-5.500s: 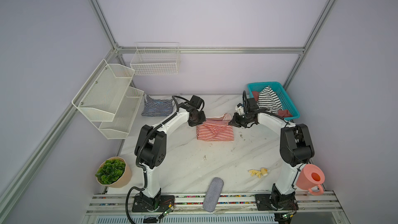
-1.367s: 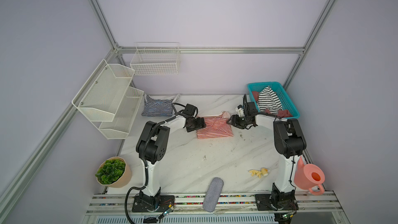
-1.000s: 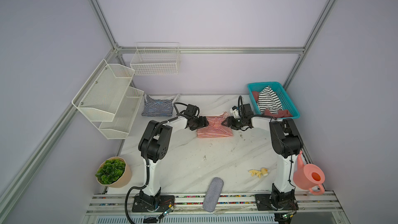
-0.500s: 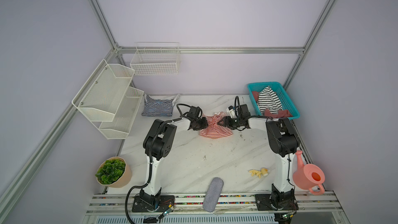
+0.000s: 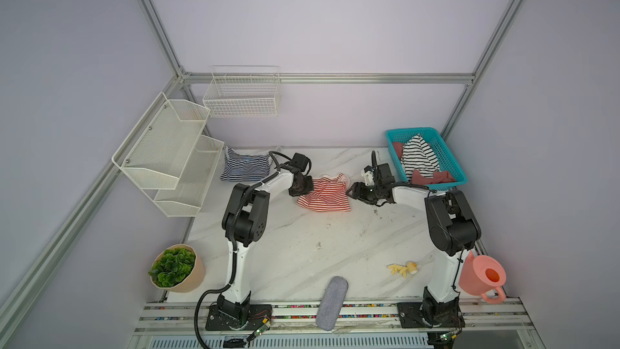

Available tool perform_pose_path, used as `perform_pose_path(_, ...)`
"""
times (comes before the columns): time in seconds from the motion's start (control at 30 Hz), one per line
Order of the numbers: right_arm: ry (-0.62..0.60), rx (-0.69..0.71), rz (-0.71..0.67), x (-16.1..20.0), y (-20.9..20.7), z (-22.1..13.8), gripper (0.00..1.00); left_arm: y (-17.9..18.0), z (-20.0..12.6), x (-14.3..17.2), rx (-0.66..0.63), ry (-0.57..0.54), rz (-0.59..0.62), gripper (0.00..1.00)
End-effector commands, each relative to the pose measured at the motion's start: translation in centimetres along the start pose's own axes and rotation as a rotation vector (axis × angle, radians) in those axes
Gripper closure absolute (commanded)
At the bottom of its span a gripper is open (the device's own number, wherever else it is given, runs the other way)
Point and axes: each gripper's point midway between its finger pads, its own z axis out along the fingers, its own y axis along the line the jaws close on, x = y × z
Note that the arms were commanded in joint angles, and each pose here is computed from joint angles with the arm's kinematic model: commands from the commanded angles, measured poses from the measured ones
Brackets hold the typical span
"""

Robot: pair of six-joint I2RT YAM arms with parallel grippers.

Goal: Fold and stack tank tops
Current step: Pick up the tank top from the top-center of the table, then place the tank top on the tank top.

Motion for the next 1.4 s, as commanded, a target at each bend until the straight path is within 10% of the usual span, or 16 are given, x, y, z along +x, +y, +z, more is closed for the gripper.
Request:
perform_pose_path(0.0, -0.051, 0.041, 0.01, -1.0, 0.1, -1.6, 0.32, 1.5, -3.5, -4.8, -0.119, -0.092, 0.074, 1.0)
perform_pose_path(0.63, -0.038, 0.051, 0.046, -0.2, -0.9, -0.7, 0.33, 7.7, -11.8, -17.2, -0.379, -0.414, 0.273, 1.0)
perform_pose_path(1.37, 0.001, 0.031, 0.036, 0.5, 0.0, 1.1, 0.34, 11.4, -19.3, -19.8, -0.455, -0.542, 0.311, 1.0)
